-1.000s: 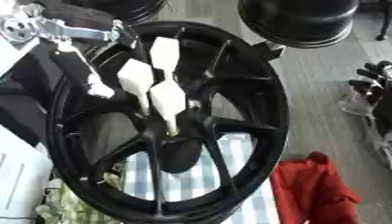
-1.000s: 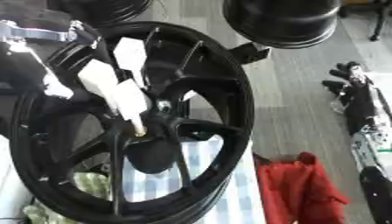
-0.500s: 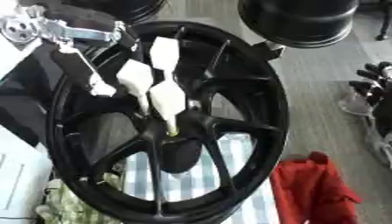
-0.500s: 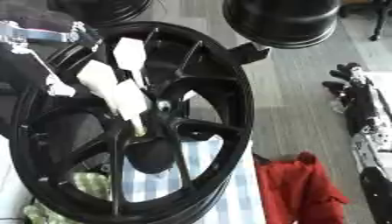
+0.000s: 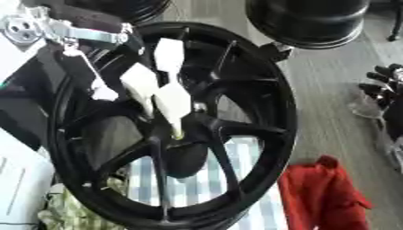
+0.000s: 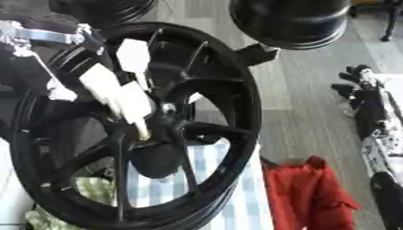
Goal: Pull the pin out of the wheel hub.
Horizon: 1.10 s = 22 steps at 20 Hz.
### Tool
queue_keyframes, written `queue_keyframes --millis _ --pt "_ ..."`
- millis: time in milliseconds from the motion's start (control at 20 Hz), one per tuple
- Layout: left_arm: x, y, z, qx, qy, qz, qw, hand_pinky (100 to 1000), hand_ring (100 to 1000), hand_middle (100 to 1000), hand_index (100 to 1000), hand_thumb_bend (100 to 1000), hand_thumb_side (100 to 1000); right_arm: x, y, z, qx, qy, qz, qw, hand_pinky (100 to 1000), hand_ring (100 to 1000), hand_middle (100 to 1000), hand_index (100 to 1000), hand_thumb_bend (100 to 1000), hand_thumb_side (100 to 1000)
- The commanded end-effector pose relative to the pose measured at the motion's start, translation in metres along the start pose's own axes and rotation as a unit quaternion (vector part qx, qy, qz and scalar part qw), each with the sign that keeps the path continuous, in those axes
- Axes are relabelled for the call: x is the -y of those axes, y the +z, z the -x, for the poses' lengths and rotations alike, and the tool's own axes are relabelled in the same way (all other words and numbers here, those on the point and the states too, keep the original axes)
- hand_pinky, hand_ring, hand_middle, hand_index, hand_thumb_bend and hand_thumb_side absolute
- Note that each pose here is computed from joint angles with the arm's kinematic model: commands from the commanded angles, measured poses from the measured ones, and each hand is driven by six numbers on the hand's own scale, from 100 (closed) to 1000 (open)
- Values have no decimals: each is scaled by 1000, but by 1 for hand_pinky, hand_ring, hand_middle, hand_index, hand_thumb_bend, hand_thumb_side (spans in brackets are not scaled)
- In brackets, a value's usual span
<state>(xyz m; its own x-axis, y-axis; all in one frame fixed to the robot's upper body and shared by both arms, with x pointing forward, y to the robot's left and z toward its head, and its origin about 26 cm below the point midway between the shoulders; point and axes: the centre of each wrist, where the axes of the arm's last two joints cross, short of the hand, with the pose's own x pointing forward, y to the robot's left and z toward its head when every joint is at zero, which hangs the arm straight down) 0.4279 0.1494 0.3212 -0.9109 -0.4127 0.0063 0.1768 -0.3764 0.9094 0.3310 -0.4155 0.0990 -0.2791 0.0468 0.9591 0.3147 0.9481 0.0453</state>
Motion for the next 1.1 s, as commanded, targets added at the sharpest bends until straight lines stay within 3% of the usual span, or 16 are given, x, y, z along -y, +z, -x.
queue_keyframes --millis 50,550,900,1100 --pt "-21 22 -5 21 -43 19 999 718 623 485 452 100 170 8 -7 -13 16 17 -1 1000 897 685 734 803 100 785" --pt "-47 59 -23 19 -49 -45 998 661 575 425 411 100 135 9 -6 -13 16 17 1 1000 898 685 734 803 100 785" --pt "-66 107 -31 11 -41 -116 992 657 564 416 399 100 112 10 -5 -12 16 18 3 1000 898 685 735 803 100 785" --pt "-66 144 -31 -14 -31 -149 988 658 564 416 395 100 103 13 -5 -14 20 18 8 1000 898 685 736 803 100 783"
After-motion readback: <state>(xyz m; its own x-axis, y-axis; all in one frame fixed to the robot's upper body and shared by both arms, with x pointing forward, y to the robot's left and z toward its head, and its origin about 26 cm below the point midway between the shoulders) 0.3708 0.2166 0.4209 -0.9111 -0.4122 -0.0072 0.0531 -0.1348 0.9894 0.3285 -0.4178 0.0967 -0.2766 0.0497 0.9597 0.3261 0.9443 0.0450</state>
